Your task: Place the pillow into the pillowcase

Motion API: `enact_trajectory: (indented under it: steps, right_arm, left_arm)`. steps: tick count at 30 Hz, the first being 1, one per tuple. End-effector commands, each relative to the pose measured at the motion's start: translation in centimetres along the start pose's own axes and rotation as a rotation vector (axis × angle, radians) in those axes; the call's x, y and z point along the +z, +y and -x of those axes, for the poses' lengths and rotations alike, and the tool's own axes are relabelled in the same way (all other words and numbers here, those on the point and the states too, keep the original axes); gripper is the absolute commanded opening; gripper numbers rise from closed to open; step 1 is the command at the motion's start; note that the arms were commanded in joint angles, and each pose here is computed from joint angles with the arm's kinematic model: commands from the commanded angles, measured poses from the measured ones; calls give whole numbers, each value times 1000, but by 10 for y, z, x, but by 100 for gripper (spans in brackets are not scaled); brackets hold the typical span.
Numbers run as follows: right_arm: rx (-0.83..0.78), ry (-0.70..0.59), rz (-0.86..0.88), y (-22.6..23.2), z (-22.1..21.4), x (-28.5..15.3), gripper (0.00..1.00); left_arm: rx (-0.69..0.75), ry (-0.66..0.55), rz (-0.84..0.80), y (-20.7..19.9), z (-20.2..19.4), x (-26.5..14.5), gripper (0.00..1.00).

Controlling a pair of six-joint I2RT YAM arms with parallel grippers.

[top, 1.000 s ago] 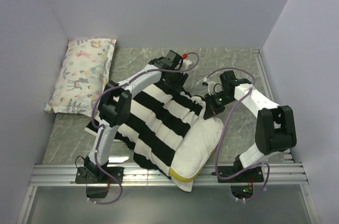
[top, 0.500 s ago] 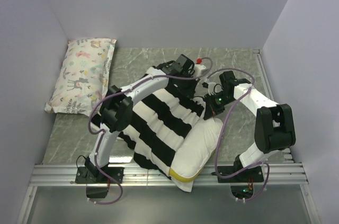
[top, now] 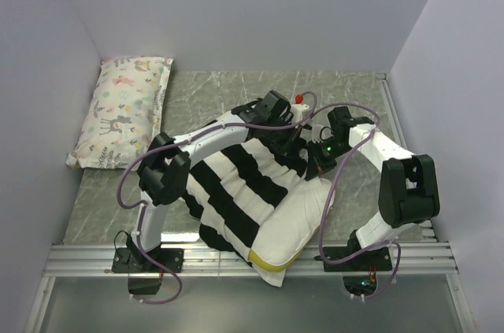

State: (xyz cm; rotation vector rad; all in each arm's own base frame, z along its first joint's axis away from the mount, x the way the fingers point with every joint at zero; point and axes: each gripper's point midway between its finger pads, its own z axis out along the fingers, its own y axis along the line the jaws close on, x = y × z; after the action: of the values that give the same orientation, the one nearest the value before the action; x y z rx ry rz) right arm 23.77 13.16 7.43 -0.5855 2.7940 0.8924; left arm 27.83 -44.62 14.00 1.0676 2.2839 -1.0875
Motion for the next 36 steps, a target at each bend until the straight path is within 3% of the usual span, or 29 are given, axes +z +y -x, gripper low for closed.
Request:
enact_trajectory:
  steps: [1, 10, 15, 20, 23, 24, 27, 31, 36]
  right_arm:
    - [-74, -142, -14, -9, 41, -2, 0]
    - [-67, -148, -19, -11, 43, -2, 0]
    - [-67, -155, -25, -13, 47, -3, 0]
    - [-67, -157, -30, -13, 47, -3, 0]
    - [-64, -172, -47, -15, 50, -4, 0]
    - [-65, -181, -56, -16, 53, -5, 0]
    - [-42, -224, -121, -27, 64, -9, 0]
    - [46, -287, -240, -55, 75, -23, 0]
    - [144, -348, -383, -94, 72, -46, 0]
  left_arm:
    - [69, 58, -307, -95, -13, -20, 0]
    - [234, 115, -355, -127, -55, -22, 0]
    - [251, 196, -402, -144, -83, -14, 0]
    - [304, 137, -301, -132, -69, -16, 1]
    - [331, 47, -168, -103, -24, -34, 18]
    - [319, -3, -123, -85, 1, -49, 33]
    - [235, -78, 29, -30, 30, -90, 59]
    - [156, -109, 195, 33, 21, -147, 66]
    - [99, 1, 317, 77, -55, -184, 65]
